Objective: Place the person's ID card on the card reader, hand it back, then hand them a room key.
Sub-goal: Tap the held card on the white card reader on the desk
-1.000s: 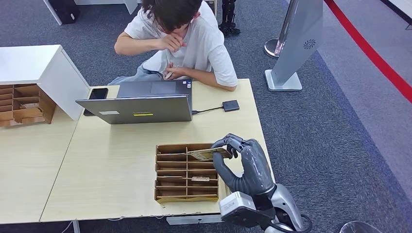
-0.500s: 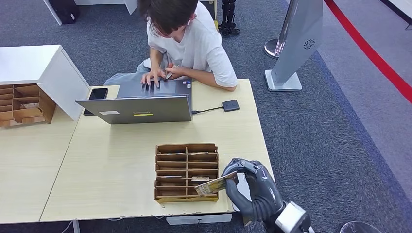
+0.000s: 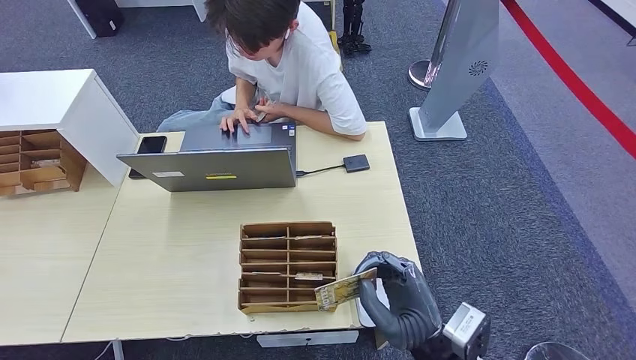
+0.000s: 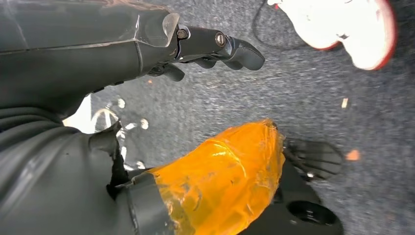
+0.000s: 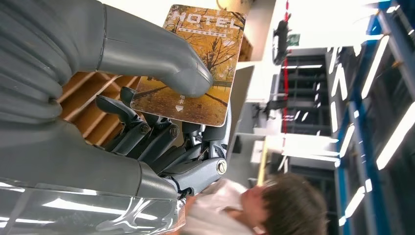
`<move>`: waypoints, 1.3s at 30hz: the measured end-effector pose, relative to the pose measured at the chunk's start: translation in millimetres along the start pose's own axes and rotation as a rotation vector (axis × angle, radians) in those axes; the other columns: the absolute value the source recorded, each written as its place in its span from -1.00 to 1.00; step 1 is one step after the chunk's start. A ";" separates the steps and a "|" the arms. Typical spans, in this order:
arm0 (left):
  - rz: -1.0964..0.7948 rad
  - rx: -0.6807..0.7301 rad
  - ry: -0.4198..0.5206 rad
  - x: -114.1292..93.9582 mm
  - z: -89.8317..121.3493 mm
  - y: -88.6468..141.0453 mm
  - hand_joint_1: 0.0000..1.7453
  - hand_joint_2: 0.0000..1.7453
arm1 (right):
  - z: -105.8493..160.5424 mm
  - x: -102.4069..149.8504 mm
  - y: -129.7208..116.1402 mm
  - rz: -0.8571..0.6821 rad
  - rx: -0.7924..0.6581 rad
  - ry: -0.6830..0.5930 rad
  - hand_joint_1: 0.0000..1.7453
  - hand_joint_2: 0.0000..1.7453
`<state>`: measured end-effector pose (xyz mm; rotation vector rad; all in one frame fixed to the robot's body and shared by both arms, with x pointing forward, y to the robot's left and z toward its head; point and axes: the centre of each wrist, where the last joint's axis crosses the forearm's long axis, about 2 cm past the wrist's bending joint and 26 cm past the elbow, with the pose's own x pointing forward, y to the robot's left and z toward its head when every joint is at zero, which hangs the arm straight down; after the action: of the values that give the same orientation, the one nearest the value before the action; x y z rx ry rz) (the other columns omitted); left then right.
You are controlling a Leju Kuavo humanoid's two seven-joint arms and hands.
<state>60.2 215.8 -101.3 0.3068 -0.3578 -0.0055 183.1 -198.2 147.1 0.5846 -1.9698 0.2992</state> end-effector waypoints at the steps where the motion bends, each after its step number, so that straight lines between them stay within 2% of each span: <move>1: 0.009 0.002 -0.007 -0.2 0.2 -0.3 -1.00 -1.00 | 3.2 -1.0 -0.2 -0.002 -0.008 0.010 1.00 1.00; 8: 0.037 -0.003 -0.037 -2.7 2.5 -4.3 -1.00 -1.00 | 24.2 -6.6 -2.4 -0.015 -0.058 0.076 1.00 1.00; 16: 0.021 0.001 -0.004 -5.2 4.1 -6.3 -1.00 -1.00 | 39.8 -13.0 -5.0 -0.032 -0.097 0.146 1.00 1.00; 21: 0.000 0.014 0.017 -7.8 5.1 -6.8 -1.00 -1.00 | 44.7 -15.9 -7.8 0.000 -0.129 0.182 1.00 1.00; 29: -0.005 0.047 -0.004 -11.9 9.1 -11.5 -1.00 -1.00 | 58.4 -19.2 -9.5 0.062 -0.199 0.249 1.00 1.00; 39: -0.002 -0.003 -0.007 -12.1 8.4 -11.3 -1.00 -1.00 | 64.5 -23.8 -11.1 0.147 -0.236 0.327 1.00 1.00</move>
<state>46.5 203.3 -101.4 0.3041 -0.3645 -0.0092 148.0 -230.2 96.2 0.2219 -1.7012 0.2316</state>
